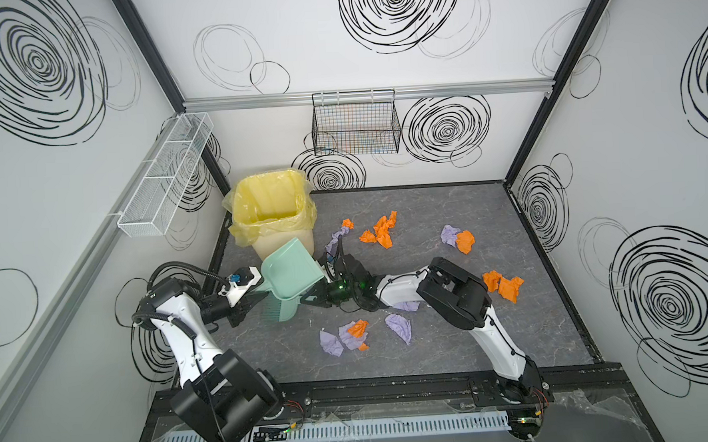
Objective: Sweep away the paper scraps from the table
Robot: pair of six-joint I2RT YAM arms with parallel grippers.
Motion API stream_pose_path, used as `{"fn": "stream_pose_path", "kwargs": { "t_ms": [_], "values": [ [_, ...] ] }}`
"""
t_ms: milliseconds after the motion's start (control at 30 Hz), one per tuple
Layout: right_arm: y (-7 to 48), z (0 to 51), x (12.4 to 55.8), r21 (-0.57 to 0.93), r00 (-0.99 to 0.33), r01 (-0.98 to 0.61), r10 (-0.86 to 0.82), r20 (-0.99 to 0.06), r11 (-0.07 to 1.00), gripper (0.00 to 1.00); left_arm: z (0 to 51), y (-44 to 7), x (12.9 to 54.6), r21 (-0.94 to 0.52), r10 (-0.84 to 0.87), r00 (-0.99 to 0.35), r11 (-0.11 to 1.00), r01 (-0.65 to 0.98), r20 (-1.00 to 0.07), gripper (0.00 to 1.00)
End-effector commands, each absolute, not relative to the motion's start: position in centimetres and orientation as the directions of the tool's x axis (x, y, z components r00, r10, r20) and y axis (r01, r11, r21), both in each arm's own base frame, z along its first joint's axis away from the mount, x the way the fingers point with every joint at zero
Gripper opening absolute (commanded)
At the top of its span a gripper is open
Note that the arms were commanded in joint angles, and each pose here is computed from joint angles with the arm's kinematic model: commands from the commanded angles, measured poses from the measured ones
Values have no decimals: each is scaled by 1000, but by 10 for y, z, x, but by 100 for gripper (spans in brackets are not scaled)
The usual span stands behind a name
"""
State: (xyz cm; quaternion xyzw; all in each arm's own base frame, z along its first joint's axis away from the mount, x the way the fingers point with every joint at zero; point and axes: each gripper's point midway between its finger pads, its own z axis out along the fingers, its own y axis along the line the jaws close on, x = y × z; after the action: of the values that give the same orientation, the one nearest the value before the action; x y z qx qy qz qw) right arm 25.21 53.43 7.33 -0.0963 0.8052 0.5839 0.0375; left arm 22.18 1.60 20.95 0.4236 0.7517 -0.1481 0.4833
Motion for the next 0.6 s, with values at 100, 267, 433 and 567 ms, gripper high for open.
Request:
{"fn": "stream_pose_path", "kwargs": {
  "t_ms": [100, 267, 433, 567],
  "values": [
    [520, 69, 258, 900, -972, -222, -155, -175, 375, 0, 207, 13, 219, 161, 455, -168, 599, 784, -874, 0],
    [480, 54, 265, 843, -973, -223, -160, -164, 490, 0, 204, 12, 218, 162, 462, -167, 592, 790, -871, 0],
    [429, 46, 271, 771, -974, -224, -157, -162, 596, 0, 201, 13, 218, 152, 456, -174, 593, 791, -873, 0],
    [387, 52, 274, 729, -976, -219, -137, -171, 648, 0, 200, 13, 218, 146, 450, -175, 592, 792, -876, 0]
  ]
}}
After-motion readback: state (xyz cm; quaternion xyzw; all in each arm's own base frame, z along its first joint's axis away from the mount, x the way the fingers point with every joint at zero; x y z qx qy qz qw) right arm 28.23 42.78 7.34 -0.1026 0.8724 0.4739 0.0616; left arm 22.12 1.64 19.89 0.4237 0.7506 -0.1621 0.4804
